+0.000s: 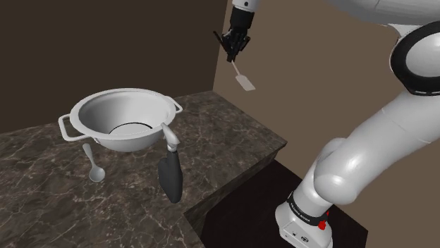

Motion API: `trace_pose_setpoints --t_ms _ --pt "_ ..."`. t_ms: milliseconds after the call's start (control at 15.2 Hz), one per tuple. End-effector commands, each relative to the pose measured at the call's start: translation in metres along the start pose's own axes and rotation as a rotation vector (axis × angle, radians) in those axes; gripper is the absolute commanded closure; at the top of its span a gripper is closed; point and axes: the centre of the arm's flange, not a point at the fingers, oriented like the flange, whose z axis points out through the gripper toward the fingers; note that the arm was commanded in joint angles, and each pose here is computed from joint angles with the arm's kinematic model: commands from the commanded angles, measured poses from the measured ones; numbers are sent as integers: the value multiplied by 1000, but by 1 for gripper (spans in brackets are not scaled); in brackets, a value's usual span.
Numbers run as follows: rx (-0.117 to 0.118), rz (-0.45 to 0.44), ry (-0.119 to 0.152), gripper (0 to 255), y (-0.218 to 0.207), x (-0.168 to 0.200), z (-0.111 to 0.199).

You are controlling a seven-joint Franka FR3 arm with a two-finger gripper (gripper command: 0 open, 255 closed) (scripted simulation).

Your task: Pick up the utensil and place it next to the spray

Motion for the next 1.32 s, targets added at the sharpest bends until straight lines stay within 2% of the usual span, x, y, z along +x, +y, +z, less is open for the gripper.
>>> trace_pose_setpoints --t_ms 0,1254 --pt "-1 2 0 255 -23 -12 2" --pt "-1 2 0 255 -249 -114 -4"
